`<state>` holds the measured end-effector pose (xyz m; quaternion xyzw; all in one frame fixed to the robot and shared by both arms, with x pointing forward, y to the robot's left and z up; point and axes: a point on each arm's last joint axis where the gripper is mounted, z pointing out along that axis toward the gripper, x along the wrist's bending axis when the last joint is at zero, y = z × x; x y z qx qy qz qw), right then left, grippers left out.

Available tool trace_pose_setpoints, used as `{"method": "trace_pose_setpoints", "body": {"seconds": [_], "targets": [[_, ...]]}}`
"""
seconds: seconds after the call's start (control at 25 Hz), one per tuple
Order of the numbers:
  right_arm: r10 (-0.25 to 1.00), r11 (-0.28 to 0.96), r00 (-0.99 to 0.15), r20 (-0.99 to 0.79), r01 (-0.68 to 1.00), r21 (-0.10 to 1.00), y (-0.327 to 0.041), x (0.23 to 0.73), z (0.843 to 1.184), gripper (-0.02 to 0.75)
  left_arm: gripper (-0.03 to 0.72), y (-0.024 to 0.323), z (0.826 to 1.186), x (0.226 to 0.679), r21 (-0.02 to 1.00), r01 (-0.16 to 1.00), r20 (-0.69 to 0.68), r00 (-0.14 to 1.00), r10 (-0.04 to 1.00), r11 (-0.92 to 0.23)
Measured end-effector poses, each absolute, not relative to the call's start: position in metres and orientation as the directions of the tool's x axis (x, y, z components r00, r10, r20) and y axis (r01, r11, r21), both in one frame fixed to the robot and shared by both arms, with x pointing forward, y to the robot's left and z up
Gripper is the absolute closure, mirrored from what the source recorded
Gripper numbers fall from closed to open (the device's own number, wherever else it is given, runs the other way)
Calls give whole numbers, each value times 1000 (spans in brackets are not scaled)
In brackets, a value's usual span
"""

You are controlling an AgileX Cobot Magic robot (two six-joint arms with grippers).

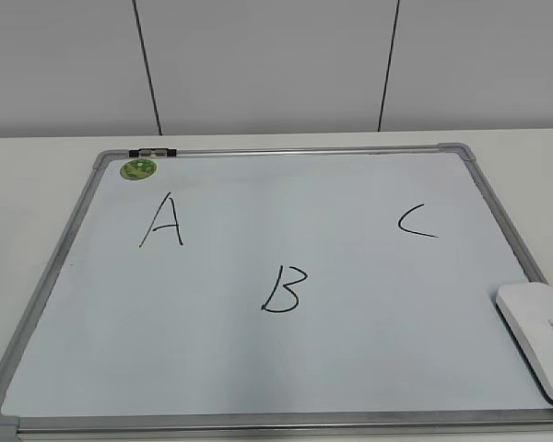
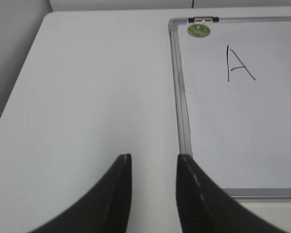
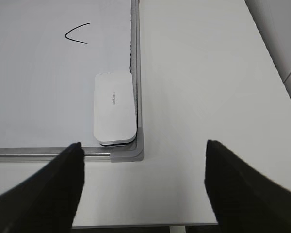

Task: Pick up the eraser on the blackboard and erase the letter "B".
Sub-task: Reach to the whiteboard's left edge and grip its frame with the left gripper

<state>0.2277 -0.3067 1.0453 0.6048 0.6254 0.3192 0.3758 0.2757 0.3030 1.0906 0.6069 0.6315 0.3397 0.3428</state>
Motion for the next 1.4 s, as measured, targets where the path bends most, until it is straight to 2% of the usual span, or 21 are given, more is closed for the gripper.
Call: {"method": "trace_pose_setpoints", "body": {"seconds": [0.24,0.72,1.12,1.4], "targets": [[996,65,14,-84,517,854,-307,228,1045,164,447,302,1095,329,717,696,-23,-29,999,37],[996,65,14,-84,517,854,-307,228,1045,164,447,298,1087,449,502,863,-40,-36,999,52],[996,65,14,-84,517,854,-307,228,1045,164,447,290,1045,550,365,927,-111,-54,992,91],[996,65,14,-84,517,854,-307,228,1045,164,447,271,1011,596,283,959,-100,5,995,24]]}}
